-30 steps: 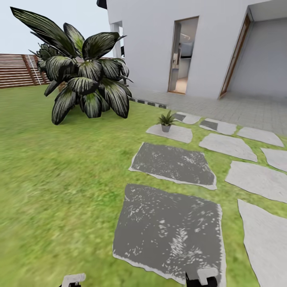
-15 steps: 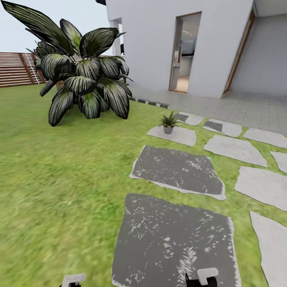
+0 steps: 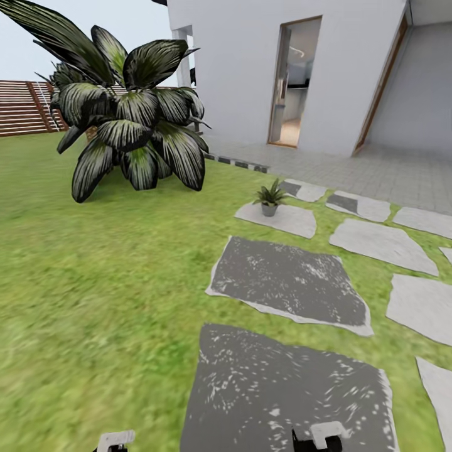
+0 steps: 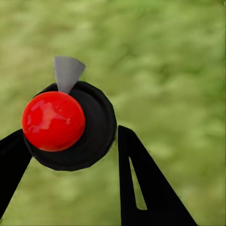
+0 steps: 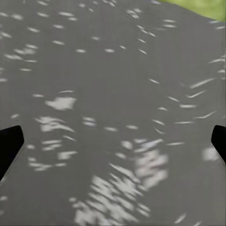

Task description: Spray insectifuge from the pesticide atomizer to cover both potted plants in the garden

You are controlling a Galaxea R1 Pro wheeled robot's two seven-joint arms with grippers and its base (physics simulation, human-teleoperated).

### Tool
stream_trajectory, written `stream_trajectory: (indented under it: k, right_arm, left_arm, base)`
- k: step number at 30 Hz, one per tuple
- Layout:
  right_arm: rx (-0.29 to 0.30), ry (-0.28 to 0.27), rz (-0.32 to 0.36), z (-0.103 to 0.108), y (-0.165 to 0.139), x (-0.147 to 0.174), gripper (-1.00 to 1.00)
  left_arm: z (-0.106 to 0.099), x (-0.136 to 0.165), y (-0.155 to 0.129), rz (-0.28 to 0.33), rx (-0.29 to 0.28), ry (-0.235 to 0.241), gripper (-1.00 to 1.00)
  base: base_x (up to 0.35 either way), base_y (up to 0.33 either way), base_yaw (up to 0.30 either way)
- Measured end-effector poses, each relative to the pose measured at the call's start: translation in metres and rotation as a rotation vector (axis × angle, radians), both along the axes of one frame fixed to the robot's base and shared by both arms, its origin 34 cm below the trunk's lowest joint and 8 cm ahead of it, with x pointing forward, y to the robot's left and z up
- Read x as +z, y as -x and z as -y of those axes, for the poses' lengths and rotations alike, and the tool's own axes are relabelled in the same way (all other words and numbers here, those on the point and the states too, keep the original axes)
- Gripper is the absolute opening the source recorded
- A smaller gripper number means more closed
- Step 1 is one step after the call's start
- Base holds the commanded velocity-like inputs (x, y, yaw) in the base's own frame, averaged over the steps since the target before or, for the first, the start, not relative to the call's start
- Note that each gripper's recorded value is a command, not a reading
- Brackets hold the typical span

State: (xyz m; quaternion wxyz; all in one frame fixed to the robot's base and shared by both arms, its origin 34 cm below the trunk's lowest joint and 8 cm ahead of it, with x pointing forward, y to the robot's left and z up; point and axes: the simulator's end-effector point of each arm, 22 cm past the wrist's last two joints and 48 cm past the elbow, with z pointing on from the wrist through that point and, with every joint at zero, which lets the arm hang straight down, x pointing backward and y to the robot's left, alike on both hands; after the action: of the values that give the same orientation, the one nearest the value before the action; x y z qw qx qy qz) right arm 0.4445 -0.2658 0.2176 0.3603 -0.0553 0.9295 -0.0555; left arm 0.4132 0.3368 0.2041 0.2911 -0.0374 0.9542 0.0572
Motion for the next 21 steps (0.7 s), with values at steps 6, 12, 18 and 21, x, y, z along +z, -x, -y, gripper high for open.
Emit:
stream_trajectory:
  k: [6, 12, 18, 21]
  right_arm:
    - [0.001, 0.0, 0.0, 0.0001, -0.0001, 0.0001, 1.0]
    - [0.001, 0.0, 0.0, -0.0001, -0.0001, 0.0001, 1.0]
    - [0.0, 0.0, 0.0, 0.0003, 0.0, 0.0001, 1.0]
    - [-0.001, 0.001, 0.0, 0.001, 0.0, 0.0001, 1.0]
  left_arm:
    - [-0.0002, 0.0001, 0.0, 0.0, 0.001, 0.0, -1.0]
    - [-0.0002, 0.0001, 0.0, 0.0, 0.001, 0.0, -1.0]
    - [-0.0002, 0.0001, 0.0, 0.0, 0.001, 0.0, -1.0]
    - [-0.0002, 0.0001, 0.0, 0.0, 0.001, 0.0, -1.0]
  base:
    - [0.336, 0.077, 0.0]
    - [0.336, 0.077, 0.0]
    - [0.336, 0.077, 0.0]
    - [0.336, 0.077, 0.0]
